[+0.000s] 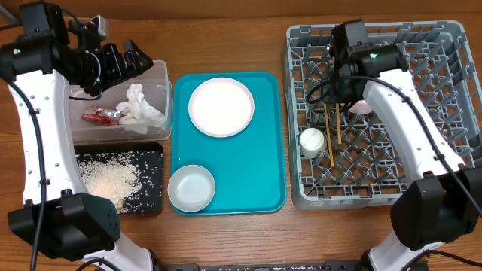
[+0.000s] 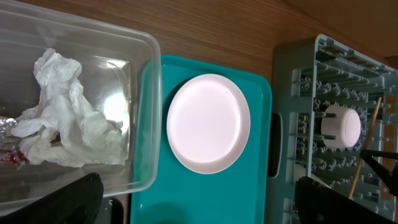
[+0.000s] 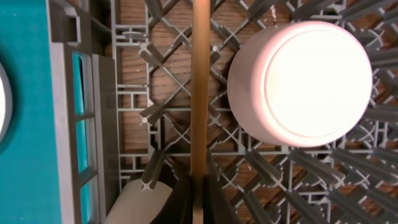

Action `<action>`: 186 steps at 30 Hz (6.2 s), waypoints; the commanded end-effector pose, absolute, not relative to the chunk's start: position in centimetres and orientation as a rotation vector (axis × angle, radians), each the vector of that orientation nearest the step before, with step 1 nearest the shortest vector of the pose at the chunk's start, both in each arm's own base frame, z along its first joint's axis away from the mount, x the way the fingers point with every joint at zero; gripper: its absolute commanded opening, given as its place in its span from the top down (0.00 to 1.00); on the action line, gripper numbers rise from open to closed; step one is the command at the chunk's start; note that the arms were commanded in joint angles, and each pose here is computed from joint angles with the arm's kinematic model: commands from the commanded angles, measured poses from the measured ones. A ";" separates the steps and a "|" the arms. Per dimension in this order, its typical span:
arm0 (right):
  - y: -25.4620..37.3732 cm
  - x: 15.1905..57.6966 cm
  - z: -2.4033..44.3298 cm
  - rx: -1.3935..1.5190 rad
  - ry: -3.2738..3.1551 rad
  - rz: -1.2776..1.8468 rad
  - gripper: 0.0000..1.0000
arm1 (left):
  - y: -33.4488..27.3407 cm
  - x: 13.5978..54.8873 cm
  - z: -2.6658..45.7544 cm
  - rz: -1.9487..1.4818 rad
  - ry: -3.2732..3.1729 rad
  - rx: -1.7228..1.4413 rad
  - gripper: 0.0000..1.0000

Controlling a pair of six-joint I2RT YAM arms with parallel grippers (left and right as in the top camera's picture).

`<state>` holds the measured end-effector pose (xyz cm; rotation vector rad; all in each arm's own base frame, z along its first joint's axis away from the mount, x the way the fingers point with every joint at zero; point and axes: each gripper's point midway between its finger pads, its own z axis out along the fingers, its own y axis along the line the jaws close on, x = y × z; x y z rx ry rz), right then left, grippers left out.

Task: Sort waste into correct bins and load items into the dishwasher
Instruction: 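Carry the second chopstick into the rack beside the first, then release the chopstick and move right gripper to the white plate, then grasp the white plate's rim on the teal tray with right gripper, then lift the white plate and carry it into the dish rack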

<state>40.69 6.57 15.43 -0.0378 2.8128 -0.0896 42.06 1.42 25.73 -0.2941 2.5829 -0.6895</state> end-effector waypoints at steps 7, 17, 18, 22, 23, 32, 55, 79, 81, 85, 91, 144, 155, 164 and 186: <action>6.7 40.6 15.7 -0.063 2.799 -0.081 0.86 | 1.2 42.3 26.6 -0.697 2.559 -0.263 0.00; 6.7 40.5 15.7 -0.064 2.802 -0.078 0.82 | 1.2 42.3 26.6 -0.697 2.559 -0.263 0.00; 6.8 40.5 15.6 -0.064 2.803 -0.074 0.81 | 1.2 42.3 26.6 -0.697 2.559 -0.263 0.00; 7.5 40.6 15.7 -0.068 2.802 -0.010 0.75 | 1.2 42.3 26.6 -0.697 2.559 -0.263 0.00; 8.3 40.7 15.7 -0.077 2.798 0.049 0.75 | 1.2 42.3 26.6 -0.697 2.559 -0.263 0.00; 18.0 41.8 18.9 -0.105 2.650 0.730 0.75 | 1.2 42.3 26.6 -0.697 2.559 -0.263 0.00; 35.5 39.2 13.2 -0.567 2.477 0.458 0.56 | 1.2 42.3 26.6 -0.697 2.559 -0.263 0.00; 29.5 39.3 1.6 -0.526 2.747 0.052 0.55 | 1.2 42.3 26.6 -0.697 2.559 -0.263 0.00; 28.9 38.9 1.4 -0.520 2.774 0.034 0.55 | 1.2 42.3 26.6 -0.697 2.559 -0.263 0.00; 27.2 38.5 1.1 -0.411 2.835 -0.018 0.53 | 1.2 42.3 26.6 -0.697 2.559 -0.263 0.00; 24.3 38.2 0.7 -0.241 2.925 -0.063 0.53 | 1.2 42.3 26.6 -0.697 2.559 -0.263 0.00; 35.3 35.2 -0.4 -0.896 2.770 0.251 0.81 | 1.2 42.3 26.6 -0.697 2.559 -0.263 0.00; 39.6 34.7 11.4 -0.930 2.638 0.621 0.96 | 1.2 42.3 26.6 -0.697 2.559 -0.263 0.00; 35.5 34.0 24.4 -0.839 2.501 0.885 0.96 | 1.2 42.3 26.6 -0.697 2.559 -0.263 0.00; 11.5 43.7 33.9 -0.216 2.204 1.347 0.96 | 1.2 42.3 26.6 -0.697 2.559 -0.263 0.00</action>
